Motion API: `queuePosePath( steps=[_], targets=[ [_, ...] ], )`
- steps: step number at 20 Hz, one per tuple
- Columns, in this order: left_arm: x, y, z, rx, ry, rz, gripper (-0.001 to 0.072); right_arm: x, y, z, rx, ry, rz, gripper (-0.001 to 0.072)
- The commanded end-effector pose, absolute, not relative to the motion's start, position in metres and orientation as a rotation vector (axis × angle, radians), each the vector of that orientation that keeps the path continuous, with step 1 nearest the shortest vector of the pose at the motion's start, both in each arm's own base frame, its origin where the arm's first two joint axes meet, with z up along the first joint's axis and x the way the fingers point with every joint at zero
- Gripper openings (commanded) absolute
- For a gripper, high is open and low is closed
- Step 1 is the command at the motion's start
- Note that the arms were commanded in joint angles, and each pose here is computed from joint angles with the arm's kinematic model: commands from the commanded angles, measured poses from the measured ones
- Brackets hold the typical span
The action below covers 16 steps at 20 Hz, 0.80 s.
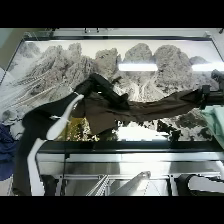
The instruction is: Fold the shirts.
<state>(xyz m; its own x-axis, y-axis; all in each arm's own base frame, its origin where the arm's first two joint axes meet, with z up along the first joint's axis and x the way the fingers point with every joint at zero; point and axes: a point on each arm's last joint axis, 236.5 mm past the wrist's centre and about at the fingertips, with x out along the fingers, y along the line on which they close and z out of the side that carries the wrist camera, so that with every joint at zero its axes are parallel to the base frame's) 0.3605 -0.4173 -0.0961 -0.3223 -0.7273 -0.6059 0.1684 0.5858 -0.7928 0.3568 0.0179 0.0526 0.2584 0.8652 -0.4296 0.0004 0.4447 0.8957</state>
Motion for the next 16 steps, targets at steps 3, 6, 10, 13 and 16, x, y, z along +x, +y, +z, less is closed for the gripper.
queuePosePath(
  steps=[3,6,10,13,16],
  targets=[
    [0.344,-0.468,-0.107,-0.472,1.726,-1.008,0.0019,0.360,0.011,0.089,0.919,1.113,0.790,0.0024],
    [0.361,-0.469,-0.022,-0.629,1.595,-1.233,0.0020,0.375,0.024,0.133,1.009,0.971,0.883,0.0024],
    [0.393,-0.351,0.061,-0.515,1.450,-1.244,0.0018,0.385,0.089,0.162,0.937,0.936,0.953,0.0024],
    [0.404,-0.240,0.083,-0.451,1.412,-1.035,0.0018,0.392,0.192,0.160,0.846,0.960,0.999,0.0025],
    [0.394,-0.153,0.098,-0.500,1.334,-0.848,0.0018,0.394,0.307,0.122,0.778,0.987,0.967,0.0025]
  ],
)
